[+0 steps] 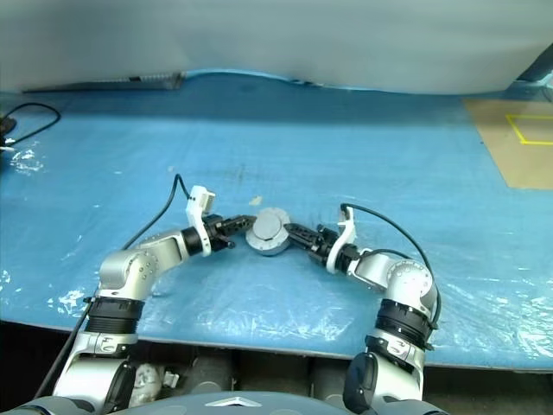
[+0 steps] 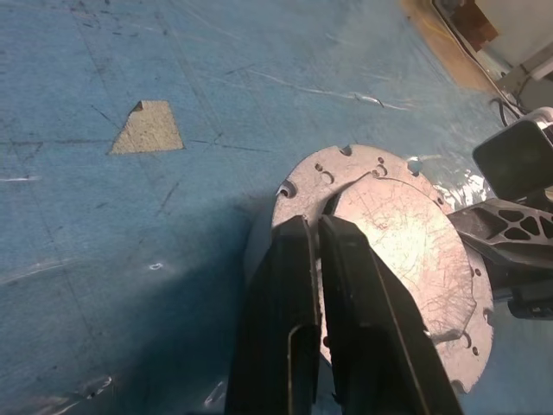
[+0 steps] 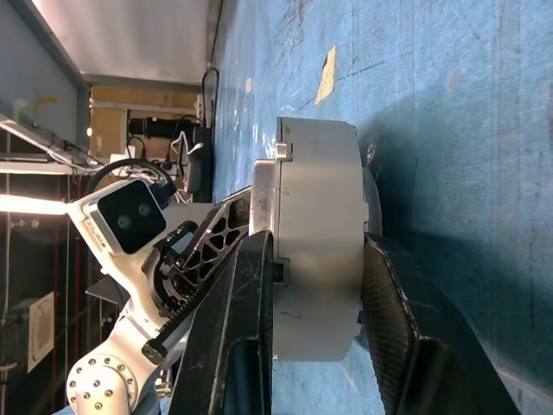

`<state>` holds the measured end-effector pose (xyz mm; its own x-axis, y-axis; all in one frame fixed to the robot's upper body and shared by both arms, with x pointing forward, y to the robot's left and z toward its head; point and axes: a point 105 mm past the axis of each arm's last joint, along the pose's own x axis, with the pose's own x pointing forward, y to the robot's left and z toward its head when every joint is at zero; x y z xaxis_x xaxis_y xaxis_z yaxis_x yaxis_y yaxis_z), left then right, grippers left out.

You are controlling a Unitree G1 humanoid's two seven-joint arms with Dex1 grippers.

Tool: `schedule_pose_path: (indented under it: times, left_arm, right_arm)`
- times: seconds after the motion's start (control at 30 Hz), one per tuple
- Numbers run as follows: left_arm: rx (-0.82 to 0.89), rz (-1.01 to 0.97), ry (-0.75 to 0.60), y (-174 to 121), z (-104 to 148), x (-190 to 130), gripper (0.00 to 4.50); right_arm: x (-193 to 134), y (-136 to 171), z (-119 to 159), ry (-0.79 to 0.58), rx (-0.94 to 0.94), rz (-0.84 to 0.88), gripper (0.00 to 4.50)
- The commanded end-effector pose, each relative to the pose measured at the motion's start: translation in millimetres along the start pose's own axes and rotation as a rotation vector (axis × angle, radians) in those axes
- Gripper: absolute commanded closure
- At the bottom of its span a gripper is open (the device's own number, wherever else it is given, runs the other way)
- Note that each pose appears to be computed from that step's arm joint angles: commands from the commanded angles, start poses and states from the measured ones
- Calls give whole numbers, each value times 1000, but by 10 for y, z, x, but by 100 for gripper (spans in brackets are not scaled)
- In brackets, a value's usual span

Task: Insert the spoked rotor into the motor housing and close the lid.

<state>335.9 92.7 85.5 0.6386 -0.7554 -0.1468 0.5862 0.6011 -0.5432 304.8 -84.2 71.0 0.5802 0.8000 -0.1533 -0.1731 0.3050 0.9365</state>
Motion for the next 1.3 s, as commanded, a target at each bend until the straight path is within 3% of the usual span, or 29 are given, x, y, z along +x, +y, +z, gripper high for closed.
schedule_pose_path:
  times: [0.03,0.1,0.4,0.43,0.8,1.27,1.3]
  left_arm:
    - [-120,1,-123,55,205,-87,388]
    - [-189,18,-180,112,270,-162,334]
    - [-556,18,-486,307,394,-517,13]
    - [-576,21,-503,317,393,-537,0]
    - [-804,-136,-552,73,315,-437,0]
    - [-875,-256,-505,-166,290,-143,0]
    - [-875,-256,-507,-162,291,-145,17]
  right_arm:
    - [81,298,23,-15,-15,132,347]
    - [111,396,80,-41,-24,164,347]
    - [330,763,302,-109,-48,271,347]
    - [343,783,321,-112,-50,277,347]
    - [489,939,342,-57,-79,309,347]
    - [531,925,100,31,-45,300,347]
    - [531,925,95,32,-43,299,347]
